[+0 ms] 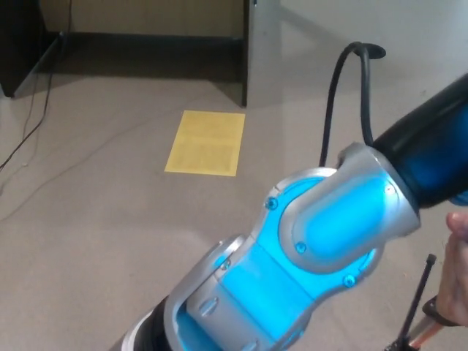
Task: There is a tripod standing in front of the robot and the robot extends its left arm to grab it. It lifts the tripod and passes it to a person.
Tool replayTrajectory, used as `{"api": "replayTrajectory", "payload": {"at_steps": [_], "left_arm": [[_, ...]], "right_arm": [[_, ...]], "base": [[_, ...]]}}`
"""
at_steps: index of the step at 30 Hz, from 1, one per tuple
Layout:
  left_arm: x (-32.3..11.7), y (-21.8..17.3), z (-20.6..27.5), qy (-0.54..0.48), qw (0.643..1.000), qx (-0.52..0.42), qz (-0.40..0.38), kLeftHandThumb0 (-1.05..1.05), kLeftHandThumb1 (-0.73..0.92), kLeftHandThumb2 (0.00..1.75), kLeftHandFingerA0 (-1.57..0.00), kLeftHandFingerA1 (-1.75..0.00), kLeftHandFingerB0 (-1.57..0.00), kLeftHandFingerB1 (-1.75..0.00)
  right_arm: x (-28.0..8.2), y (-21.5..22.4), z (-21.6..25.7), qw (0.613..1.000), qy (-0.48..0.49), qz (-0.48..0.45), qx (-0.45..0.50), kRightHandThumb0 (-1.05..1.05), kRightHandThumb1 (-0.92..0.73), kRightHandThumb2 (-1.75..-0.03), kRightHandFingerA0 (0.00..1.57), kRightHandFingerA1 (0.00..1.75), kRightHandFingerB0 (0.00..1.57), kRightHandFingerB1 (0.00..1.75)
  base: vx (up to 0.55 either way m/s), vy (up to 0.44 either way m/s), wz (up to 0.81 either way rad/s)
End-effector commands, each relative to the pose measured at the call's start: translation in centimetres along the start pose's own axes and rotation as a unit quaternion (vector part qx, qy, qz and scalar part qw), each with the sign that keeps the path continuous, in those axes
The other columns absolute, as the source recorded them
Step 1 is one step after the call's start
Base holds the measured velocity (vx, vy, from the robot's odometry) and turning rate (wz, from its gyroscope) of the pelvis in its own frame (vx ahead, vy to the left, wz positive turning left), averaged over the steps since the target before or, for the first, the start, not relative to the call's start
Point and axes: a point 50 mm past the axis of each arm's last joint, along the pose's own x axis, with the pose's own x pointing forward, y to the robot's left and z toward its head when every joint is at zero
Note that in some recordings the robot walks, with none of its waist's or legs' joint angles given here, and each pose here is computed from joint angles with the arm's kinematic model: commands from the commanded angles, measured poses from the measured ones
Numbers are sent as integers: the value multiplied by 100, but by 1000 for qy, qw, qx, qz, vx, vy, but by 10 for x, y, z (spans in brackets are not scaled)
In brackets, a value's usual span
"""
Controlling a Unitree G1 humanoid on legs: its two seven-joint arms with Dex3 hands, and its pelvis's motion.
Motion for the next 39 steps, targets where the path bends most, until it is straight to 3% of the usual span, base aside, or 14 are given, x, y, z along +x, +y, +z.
{"api": "replayTrajectory", "payload": {"at_steps": [1,2,3,4,7,11,12,13,27,30,31,36,37,39], "left_arm": [[3,1,16,-26,999,17,15,-17,73,73,-84,-149,-77,-112],[2,1,15,-21,1000,8,18,-14,72,78,-93,-138,-84,-77],[1,1,12,-13,1000,0,22,-21,75,62,-82,-122,-68,-51],[0,1,9,-6,1000,15,16,-39,60,58,-46,-43,-26,-30],[-6,1,3,39,997,36,-50,-71,43,76,-2,-20,0,0],[-12,5,-4,85,991,48,-92,-82,45,81,0,-16,0,0],[-13,8,-4,93,990,51,-95,-85,49,88,0,-15,0,-1],[-14,9,-5,103,989,50,-98,-83,48,85,0,-12,0,0],[-61,50,-26,203,976,51,-56,-85,51,83,0,-1,0,0],[-81,56,-34,214,976,28,-40,-76,51,56,0,0,0,0],[-95,61,-39,227,973,18,-20,-75,49,56,0,0,0,0],[-152,75,-52,280,957,-46,57,-63,46,57,0,-2,0,0],[-167,80,-54,291,953,-43,71,-64,48,55,0,-12,0,0],[-188,83,-58,314,944,-33,98,-69,41,75,0,-19,0,0]], "right_arm": [[-2,0,-8,1000,15,6,-11,-57,-83,-65,67,41,44,34],[-1,0,-8,999,18,10,-27,-60,-71,-99,53,54,37,49],[-1,0,-8,998,22,16,-48,-61,-71,-100,52,54,35,48],[0,0,-8,999,30,19,-41,-65,-88,-68,60,38,39,32],[1,8,-9,998,57,11,10,-57,-83,-67,64,39,45,34],[-1,7,-11,998,55,-5,41,-47,-77,-64,67,41,45,35],[-1,8,-12,997,47,-7,60,-49,-63,-88,53,53,36,47],[-1,8,-13,996,46,-6,74,-41,-74,-63,57,38,38,33],[-1,12,-15,996,44,-1,83,-41,-73,-62,54,37,37,32],[-5,16,-20,996,43,-2,79,-47,-59,-84,47,51,32,45],[-5,18,-21,996,44,-1,77,-41,-72,-61,58,38,37,32],[-5,20,-22,996,47,-2,72,-41,-73,-62,58,39,38,33],[-4,18,-20,996,46,-3,73,-47,-59,-88,48,53,32,47],[-5,17,-21,996,46,-5,77,-41,-72,-61,57,38,39,33]], "base": [[0,0,0],[0,0,0],[0,0,0],[0,0,0],[0,0,0],[0,0,0],[0,0,0],[0,0,0],[0,0,0],[0,0,0],[0,0,0],[0,0,0],[0,0,0],[0,0,0]]}}
